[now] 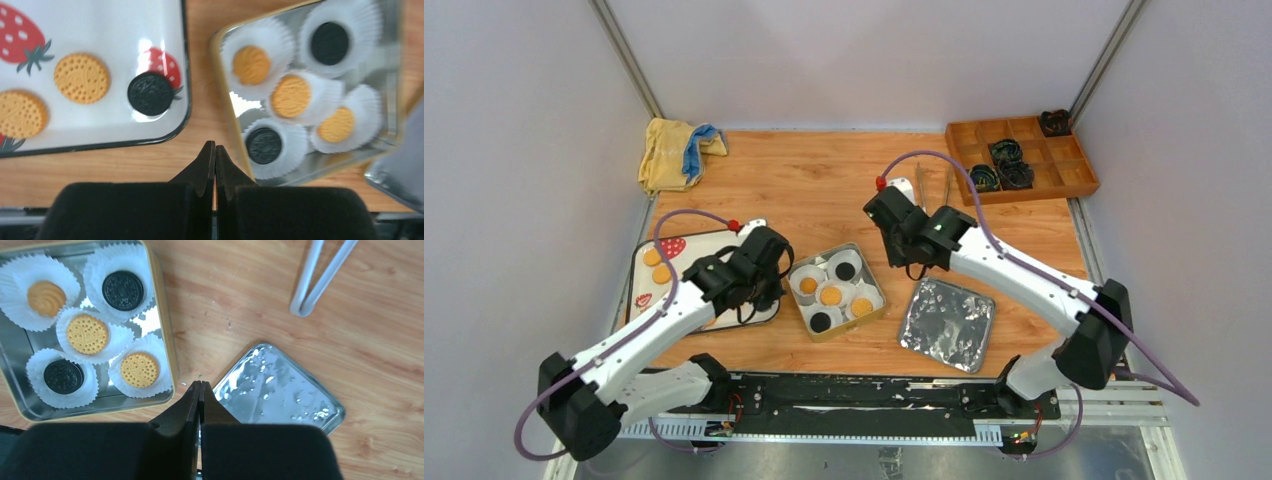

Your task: Pack the cookies

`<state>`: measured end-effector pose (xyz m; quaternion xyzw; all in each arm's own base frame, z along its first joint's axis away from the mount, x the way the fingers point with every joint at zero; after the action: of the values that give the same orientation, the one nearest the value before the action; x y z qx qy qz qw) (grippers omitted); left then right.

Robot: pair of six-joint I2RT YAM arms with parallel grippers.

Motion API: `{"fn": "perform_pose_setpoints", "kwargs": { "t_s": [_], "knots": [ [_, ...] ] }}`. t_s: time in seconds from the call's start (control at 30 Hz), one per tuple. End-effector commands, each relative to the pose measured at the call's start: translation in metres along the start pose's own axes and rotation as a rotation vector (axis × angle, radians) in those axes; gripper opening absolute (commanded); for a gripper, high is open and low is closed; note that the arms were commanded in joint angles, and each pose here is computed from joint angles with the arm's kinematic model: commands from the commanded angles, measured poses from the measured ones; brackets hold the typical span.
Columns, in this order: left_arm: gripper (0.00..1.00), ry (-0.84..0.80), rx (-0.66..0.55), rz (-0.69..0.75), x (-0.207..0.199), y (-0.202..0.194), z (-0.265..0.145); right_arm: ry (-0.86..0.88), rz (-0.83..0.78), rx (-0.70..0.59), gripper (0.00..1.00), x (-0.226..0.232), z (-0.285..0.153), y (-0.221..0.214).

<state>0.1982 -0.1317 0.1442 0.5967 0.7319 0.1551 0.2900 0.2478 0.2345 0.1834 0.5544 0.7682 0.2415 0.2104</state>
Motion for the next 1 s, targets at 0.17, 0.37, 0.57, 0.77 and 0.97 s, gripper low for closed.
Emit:
{"fn": "perform_pose_setpoints", "kwargs": {
  "t_s": [0.17,0.37,0.57,0.77,0.97],
  "knots": [
    [0.0,0.274,0.114,0.047,0.032,-0.039,0.045,-0.15,0.074,0.027,0.23,-0.072,-0.01,-0.042],
    [0.0,0.244,0.128,0.063,0.014,-0.041,0.074,-0.178,0.15,0.108,0.49,-0.086,-0.002,-0.087],
    [0.0,0.194,0.138,0.072,-0.011,-0.04,0.107,-0.228,0.224,0.196,0.5,-0.098,0.008,-0.127],
    [0.0,0.2,0.097,0.121,-0.028,-0.018,0.121,-0.296,0.339,0.253,0.45,-0.114,0.006,-0.162],
    [0.0,0.216,0.057,0.141,-0.036,0.005,0.114,-0.405,0.459,0.3,0.45,-0.133,-0.003,-0.19]
  ]
}}
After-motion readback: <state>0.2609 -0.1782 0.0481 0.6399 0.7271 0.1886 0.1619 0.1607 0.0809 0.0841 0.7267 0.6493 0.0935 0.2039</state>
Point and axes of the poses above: each gripper's point midway between its finger pads, its own z axis out along the fingers, its own x axis along the line the jaws close on, y = z × x, the point moved 1 cm from there along -z, back along the fingers
